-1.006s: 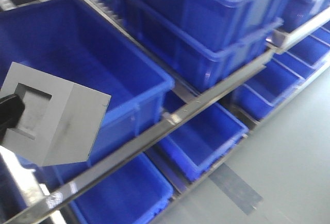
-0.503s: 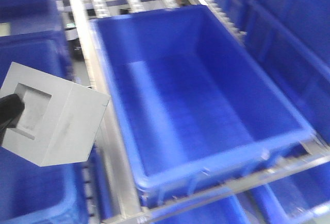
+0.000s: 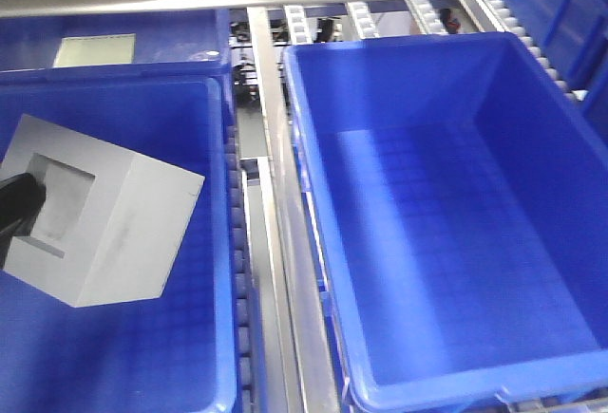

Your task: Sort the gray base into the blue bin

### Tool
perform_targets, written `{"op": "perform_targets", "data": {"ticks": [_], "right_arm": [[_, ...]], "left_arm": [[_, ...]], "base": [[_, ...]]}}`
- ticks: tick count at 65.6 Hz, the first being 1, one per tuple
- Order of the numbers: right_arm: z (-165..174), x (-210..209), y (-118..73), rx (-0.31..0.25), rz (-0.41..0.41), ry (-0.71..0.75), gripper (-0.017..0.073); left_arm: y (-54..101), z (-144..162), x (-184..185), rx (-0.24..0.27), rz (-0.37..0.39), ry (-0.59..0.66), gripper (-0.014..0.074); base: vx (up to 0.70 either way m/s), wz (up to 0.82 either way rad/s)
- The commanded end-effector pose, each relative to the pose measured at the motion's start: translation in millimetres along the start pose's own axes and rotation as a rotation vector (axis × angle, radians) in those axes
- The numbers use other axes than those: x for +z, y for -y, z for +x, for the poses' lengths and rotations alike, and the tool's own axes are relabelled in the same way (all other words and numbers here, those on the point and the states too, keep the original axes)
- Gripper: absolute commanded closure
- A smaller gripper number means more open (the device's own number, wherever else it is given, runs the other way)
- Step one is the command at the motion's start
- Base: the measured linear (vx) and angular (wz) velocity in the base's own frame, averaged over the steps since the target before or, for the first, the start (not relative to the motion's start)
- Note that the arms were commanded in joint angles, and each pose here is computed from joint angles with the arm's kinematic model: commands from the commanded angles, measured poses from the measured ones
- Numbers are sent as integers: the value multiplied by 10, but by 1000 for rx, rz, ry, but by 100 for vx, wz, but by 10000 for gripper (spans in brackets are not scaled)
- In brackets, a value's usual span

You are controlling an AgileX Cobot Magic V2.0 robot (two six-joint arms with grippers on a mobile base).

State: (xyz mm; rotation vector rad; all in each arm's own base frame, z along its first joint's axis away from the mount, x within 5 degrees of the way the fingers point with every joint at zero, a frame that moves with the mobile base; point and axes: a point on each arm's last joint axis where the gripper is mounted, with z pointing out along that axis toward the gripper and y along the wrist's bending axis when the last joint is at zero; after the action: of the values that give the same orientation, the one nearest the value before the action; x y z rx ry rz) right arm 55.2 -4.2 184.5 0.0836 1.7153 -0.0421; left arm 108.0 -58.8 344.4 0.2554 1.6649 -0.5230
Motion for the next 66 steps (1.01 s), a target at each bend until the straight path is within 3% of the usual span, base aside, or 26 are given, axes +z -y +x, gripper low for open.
{"op": "perform_targets", "data": {"ticks": [1, 66], "right_arm": [[-64, 1, 1, -20, 2, 71, 564], [-64, 1, 1, -20, 2, 71, 564]], "left_arm": [[49, -209, -36, -15, 36, 142, 600], [49, -209, -36, -15, 36, 142, 600]], "base": [[4, 15], [2, 11]]}}
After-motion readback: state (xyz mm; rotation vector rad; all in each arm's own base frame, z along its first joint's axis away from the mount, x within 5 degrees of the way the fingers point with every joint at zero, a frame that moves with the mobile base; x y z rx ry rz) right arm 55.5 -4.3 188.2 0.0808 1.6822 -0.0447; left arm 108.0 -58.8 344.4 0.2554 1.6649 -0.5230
